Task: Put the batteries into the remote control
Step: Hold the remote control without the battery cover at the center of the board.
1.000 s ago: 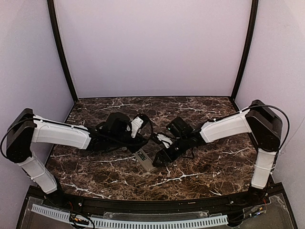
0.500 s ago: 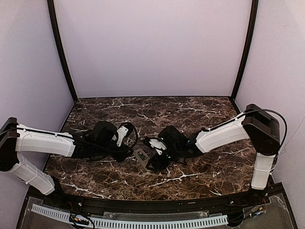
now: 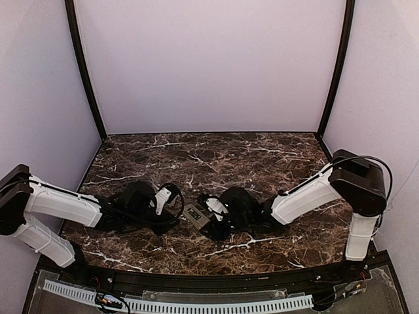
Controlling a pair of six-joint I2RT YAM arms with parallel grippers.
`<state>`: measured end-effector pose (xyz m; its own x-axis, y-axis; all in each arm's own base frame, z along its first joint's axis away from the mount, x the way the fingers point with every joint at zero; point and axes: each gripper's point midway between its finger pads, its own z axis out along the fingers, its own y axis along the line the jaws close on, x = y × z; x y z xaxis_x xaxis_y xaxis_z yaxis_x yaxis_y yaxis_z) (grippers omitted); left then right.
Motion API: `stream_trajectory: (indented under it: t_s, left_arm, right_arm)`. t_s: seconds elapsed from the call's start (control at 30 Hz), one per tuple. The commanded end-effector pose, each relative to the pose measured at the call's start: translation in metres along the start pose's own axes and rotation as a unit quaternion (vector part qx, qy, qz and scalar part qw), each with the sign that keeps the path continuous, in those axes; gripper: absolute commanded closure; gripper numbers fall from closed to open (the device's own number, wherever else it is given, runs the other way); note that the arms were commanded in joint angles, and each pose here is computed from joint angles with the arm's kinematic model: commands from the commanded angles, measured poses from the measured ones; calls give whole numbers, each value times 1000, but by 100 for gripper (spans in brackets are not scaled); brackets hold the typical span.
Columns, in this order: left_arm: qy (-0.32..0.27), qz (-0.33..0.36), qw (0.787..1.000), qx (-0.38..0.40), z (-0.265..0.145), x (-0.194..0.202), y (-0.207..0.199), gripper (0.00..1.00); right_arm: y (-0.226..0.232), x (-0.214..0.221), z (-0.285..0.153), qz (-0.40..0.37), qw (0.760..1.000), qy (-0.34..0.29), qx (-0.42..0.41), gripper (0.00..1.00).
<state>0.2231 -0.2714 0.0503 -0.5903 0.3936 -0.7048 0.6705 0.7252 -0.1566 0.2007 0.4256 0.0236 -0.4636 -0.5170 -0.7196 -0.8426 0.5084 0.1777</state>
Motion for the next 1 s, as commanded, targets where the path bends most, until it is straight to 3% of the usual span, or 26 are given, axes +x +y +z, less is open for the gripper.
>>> stream_trajectory:
  t_s: [0.0,0.23,0.7,0.97]
  left_arm:
    - [-38,28,999,19,3,-16,-11,67]
    - [-56,43,997,30,8,-23,-18,67]
    - [-58,86,994,38,31,-36,-40,69]
    - [-49,93,994,13,38,-43,-39,70]
  right_arm:
    - [-9,60,9,2,997,78,27,39]
    - [-11,74,12,0,996,90,28,36]
    - [-13,87,13,-14,995,93,28,54]
    - [-13,91,15,-8,995,98,28,55]
